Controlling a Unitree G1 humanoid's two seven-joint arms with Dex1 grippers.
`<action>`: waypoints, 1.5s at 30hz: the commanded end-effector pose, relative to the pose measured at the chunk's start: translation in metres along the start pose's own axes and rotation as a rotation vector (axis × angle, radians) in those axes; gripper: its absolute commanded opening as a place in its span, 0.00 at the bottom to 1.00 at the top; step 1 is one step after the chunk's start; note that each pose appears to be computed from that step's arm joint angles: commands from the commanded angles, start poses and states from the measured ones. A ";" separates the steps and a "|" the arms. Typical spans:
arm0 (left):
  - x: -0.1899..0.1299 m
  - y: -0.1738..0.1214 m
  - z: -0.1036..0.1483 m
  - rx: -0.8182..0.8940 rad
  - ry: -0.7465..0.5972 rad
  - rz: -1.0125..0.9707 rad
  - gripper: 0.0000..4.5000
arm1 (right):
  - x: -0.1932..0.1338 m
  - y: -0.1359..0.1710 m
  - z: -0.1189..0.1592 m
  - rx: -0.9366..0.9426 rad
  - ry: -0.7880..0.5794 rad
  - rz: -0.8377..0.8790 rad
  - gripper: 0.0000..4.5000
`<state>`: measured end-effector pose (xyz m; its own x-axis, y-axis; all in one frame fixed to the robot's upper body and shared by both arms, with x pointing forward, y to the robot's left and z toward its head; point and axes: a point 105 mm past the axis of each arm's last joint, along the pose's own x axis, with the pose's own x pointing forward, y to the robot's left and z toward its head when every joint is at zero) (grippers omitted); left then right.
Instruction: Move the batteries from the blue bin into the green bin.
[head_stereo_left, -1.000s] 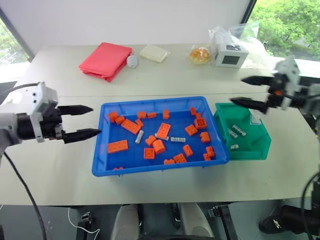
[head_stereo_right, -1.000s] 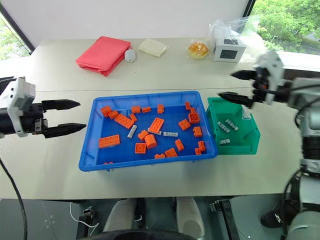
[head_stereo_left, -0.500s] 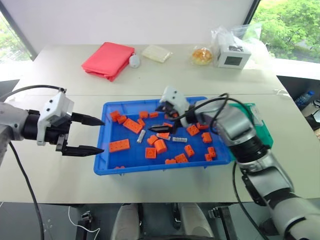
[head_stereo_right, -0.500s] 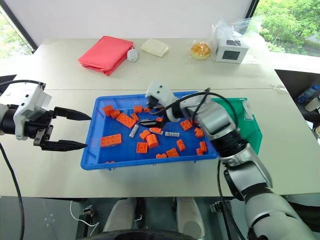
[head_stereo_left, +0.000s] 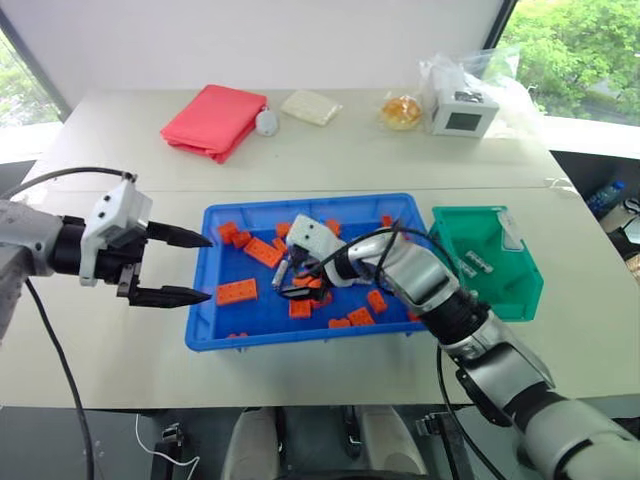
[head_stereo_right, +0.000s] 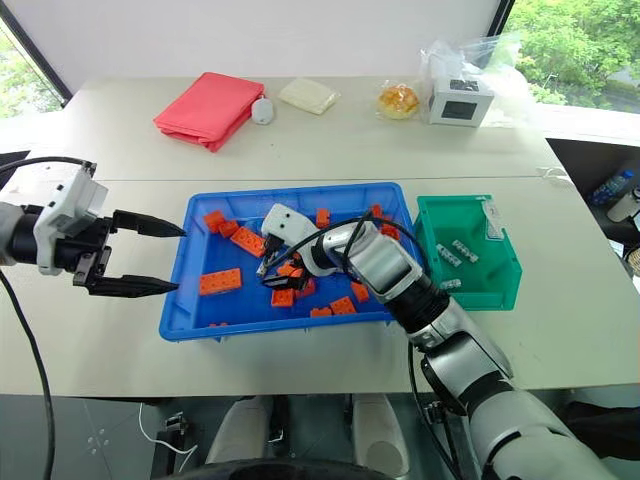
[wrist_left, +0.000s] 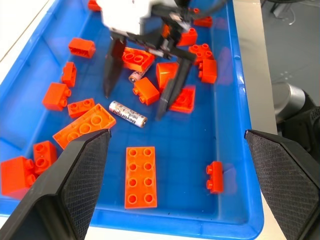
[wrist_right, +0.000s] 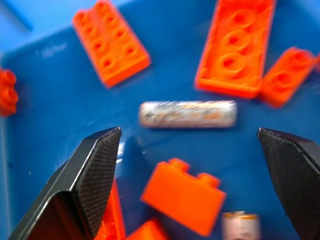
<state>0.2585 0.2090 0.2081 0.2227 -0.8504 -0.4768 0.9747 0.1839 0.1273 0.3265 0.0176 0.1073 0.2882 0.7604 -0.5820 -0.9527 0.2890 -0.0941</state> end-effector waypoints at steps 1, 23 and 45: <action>-0.001 0.001 0.009 0.040 -0.002 -0.001 1.00 | 0.005 0.003 0.006 -0.012 -0.016 0.002 0.99; 0.018 0.012 0.016 0.063 -0.076 -0.012 1.00 | -0.093 -0.047 0.036 0.036 -0.150 -0.150 0.49; 0.050 0.010 0.022 0.073 -0.158 -0.089 1.00 | -0.260 -0.077 -0.081 0.249 0.067 -0.578 0.92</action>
<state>0.2782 0.1569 0.1973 0.1197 -0.9310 -0.3449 0.9896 0.0839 0.1170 0.3145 -0.2505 0.1755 0.6857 0.4044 -0.6052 -0.5910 0.7947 -0.1386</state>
